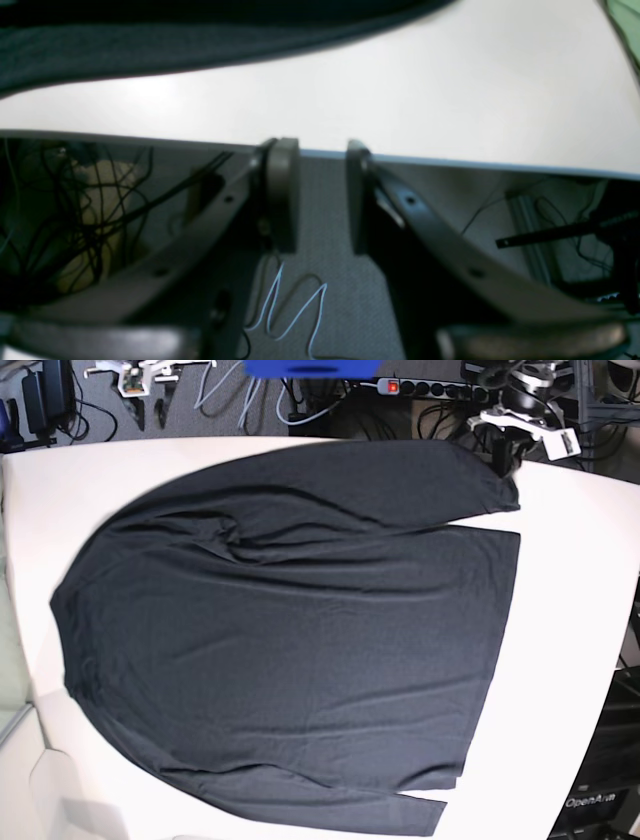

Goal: Fold the T-shirt properly
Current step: 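Close the left gripper on the shoulder edge of the dark shirt, then lower the right gripper onto the other shoulder edge of the shirt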

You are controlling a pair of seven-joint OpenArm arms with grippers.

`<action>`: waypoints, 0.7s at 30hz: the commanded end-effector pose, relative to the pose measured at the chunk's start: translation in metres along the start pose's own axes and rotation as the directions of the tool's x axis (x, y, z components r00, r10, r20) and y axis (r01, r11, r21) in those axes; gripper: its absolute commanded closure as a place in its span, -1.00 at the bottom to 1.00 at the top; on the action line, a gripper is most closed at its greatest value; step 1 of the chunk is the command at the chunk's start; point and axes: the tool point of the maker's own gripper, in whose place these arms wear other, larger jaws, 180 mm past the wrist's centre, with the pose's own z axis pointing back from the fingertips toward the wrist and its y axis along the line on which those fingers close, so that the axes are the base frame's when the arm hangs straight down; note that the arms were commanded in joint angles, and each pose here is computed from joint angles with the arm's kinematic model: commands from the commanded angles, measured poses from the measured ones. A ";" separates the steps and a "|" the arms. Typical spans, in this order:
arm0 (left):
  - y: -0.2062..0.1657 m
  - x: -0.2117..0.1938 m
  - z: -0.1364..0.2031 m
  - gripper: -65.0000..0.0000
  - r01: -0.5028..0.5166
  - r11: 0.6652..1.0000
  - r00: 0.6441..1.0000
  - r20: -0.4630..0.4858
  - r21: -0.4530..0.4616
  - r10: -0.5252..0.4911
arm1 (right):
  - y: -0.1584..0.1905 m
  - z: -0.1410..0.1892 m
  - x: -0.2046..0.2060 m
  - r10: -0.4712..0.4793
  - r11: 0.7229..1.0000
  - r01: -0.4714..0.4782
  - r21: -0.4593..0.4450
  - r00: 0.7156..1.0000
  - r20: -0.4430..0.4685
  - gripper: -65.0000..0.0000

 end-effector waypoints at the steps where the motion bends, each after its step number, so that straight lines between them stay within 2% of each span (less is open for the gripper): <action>1: -0.003 0.009 0.003 1.00 0.006 1.000 1.000 0.029 -0.015 -0.006 | -0.001 0.003 0.007 0.001 1.000 -0.001 0.003 1.000 0.028 0.45; 6: -0.007 0.015 0.003 1.00 0.007 1.000 0.999 0.042 -0.025 -0.006 | -0.001 0.001 0.014 0.001 1.000 -0.002 0.003 0.999 0.048 0.45; 13: -0.011 0.024 -0.005 1.00 0.008 0.999 0.998 0.069 -0.036 -0.005 | -0.007 -0.010 0.041 0.026 1.000 -0.028 0.013 0.992 0.122 0.44; 16: -0.011 0.023 -0.010 1.00 0.013 0.999 0.999 0.043 -0.042 -0.011 | -0.015 -0.017 0.043 0.055 0.998 -0.057 0.012 0.993 0.100 0.44; 21: 0.007 0.034 -0.020 1.00 -0.002 1.000 1.000 0.021 0.020 0.002 | -0.018 -0.043 0.046 0.058 0.998 -0.059 0.003 0.997 0.048 0.44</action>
